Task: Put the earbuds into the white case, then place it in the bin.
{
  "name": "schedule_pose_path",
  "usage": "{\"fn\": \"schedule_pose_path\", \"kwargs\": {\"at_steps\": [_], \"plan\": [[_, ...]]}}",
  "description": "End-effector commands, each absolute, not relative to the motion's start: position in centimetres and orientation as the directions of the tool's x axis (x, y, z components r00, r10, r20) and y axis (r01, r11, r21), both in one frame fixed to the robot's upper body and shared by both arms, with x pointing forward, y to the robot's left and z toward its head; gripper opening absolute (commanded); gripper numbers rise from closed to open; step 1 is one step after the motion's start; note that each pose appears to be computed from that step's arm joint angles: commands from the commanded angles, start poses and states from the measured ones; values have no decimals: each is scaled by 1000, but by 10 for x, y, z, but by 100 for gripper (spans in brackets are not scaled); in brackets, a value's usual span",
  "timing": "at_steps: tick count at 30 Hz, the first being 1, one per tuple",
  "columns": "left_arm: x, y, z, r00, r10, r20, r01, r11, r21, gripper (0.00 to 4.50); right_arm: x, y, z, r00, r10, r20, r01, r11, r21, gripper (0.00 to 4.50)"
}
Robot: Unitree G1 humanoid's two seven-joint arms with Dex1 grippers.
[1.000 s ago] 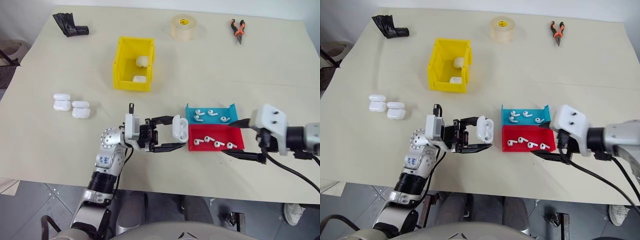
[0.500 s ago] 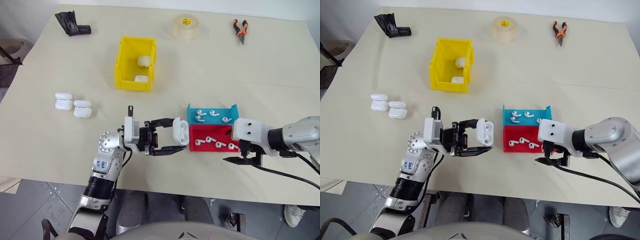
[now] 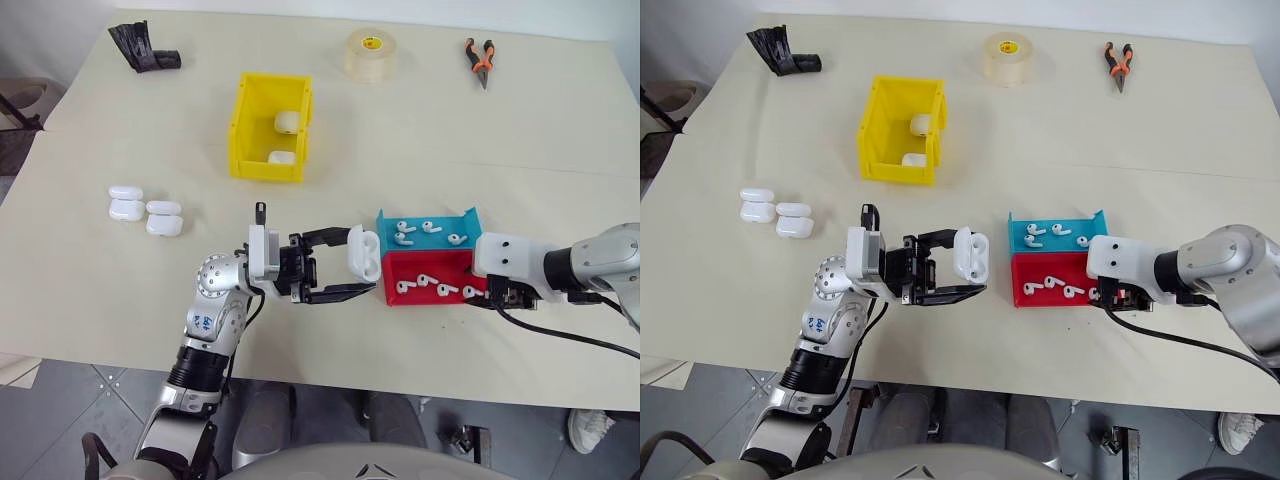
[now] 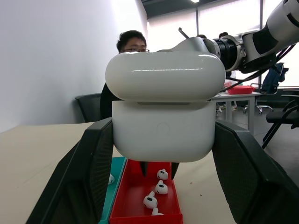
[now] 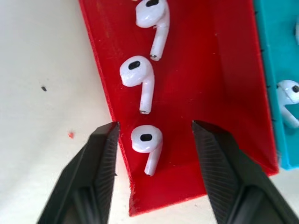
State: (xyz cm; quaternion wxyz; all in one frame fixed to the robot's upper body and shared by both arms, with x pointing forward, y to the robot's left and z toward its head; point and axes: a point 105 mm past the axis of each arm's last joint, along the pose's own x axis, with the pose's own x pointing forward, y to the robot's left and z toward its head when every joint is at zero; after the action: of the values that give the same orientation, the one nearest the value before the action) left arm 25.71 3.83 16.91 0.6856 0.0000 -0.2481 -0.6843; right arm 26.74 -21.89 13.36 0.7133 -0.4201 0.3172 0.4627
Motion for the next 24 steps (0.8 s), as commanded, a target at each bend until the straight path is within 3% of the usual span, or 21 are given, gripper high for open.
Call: {"fn": "schedule_pose_path", "kwargs": {"at_steps": [1,24], "plan": [[254,37,175,-71,-932,355,928,69,366,278,268,-216,136,367,388,-846,-930,192,-315,260],[255,37,175,-55,-932,359,926,87,368,278,269,-221,132,325,296,-898,-946,123,-301,260]]}}
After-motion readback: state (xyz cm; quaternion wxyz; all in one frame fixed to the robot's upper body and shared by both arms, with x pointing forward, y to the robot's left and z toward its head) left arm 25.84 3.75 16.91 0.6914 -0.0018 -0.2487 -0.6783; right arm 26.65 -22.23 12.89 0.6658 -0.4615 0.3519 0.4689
